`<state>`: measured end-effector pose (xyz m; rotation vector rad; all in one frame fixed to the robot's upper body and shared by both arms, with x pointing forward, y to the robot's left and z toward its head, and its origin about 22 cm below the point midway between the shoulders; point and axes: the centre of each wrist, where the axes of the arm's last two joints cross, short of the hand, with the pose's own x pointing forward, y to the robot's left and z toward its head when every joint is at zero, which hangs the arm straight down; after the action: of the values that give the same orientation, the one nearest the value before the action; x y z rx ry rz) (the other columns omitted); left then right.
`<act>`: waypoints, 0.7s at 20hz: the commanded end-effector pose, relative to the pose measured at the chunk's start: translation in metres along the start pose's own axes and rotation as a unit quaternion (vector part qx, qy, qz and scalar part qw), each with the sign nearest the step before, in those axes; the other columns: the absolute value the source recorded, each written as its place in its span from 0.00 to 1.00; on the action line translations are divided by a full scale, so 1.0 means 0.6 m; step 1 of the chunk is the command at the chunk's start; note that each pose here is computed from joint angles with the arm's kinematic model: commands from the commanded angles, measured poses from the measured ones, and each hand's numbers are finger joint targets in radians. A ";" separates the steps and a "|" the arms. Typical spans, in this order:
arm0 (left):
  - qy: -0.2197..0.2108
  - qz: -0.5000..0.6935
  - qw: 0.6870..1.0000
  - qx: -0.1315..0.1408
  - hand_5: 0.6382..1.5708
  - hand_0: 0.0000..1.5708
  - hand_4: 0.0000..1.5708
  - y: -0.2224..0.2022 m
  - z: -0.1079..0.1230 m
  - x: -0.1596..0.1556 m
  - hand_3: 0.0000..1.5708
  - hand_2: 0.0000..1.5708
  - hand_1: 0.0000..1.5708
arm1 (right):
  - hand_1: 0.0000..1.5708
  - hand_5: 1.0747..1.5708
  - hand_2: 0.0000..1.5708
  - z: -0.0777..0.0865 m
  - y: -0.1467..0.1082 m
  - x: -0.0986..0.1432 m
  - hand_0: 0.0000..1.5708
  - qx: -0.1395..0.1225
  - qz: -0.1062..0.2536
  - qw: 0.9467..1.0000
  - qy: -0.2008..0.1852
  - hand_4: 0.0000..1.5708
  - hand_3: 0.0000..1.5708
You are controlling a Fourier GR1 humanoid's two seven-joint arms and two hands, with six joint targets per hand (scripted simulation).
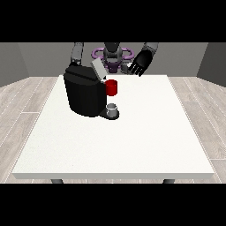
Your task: Insert the coffee pod into the coffee machine and close the lid
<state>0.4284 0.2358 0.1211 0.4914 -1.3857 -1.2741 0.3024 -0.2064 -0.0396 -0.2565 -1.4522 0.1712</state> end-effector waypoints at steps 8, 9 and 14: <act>0.014 0.052 0.997 0.060 1.00 0.76 0.31 0.155 0.004 0.048 0.80 0.79 0.76 | 0.00 1.00 0.00 -0.005 0.011 0.045 0.00 0.033 -0.018 0.997 -0.060 0.00 0.00; 0.017 0.052 0.995 0.081 1.00 0.81 0.31 0.170 0.012 0.036 0.81 0.82 0.81 | 0.00 1.00 0.00 0.002 0.031 0.061 0.00 0.035 -0.024 0.996 -0.074 0.00 0.00; 0.028 0.031 0.995 0.093 1.00 0.77 0.31 0.211 0.026 0.036 0.80 0.81 0.77 | 0.00 1.00 0.00 -0.022 0.013 0.124 0.00 0.021 -0.028 0.995 -0.099 0.00 0.00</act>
<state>0.4529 0.2482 0.2209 0.5583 -1.4703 -1.1046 0.3192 -0.1917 0.0067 -0.1744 -1.6057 0.1973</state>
